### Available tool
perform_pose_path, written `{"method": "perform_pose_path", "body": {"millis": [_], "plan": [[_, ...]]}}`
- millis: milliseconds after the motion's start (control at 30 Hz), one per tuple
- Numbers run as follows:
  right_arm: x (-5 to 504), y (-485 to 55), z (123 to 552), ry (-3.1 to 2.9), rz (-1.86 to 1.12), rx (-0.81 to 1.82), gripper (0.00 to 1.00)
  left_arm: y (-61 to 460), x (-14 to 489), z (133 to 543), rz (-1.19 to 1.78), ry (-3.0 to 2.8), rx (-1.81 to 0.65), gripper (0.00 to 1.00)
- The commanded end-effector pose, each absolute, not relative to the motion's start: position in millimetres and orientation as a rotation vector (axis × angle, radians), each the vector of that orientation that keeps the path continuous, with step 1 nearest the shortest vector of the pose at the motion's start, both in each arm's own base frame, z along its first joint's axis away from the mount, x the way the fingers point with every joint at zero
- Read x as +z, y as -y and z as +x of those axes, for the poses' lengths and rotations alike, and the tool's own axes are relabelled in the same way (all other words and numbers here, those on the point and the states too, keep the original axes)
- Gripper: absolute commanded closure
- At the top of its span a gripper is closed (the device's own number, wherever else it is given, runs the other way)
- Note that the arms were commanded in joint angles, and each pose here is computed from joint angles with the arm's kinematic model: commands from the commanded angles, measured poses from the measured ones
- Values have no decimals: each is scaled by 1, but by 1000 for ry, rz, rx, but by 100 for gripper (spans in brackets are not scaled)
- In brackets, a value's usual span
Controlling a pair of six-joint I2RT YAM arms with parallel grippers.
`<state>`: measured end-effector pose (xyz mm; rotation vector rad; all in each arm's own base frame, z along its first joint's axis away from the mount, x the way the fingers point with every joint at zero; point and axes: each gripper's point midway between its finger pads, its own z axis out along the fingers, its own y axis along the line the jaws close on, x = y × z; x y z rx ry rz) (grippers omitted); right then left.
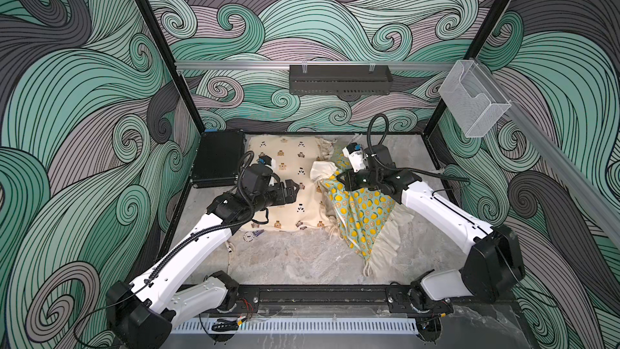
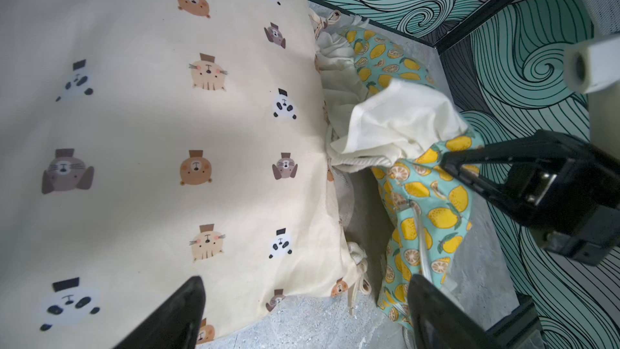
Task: Zip up pillowcases
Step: Adjust the pillowcase at the center of the board.
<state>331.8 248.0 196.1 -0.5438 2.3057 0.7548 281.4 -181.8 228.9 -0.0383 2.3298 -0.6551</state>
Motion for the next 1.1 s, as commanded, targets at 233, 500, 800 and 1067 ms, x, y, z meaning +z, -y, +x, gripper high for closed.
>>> {"method": "perform_pose_path", "body": {"millis": [233,500,800,1067], "plan": [[199,-244,310,-2293,-548,778,71,223,211,287,-76,-2413,-907,16],[199,-189,302,-2400,-247,536,62,244,183,295,-50,-2506,-934,24],[147,-113,262,-2571,286,336,48,263,154,307,-26,-2556,-962,36],[110,-83,245,-2618,422,288,42,277,138,319,-22,-2562,-981,46]]}}
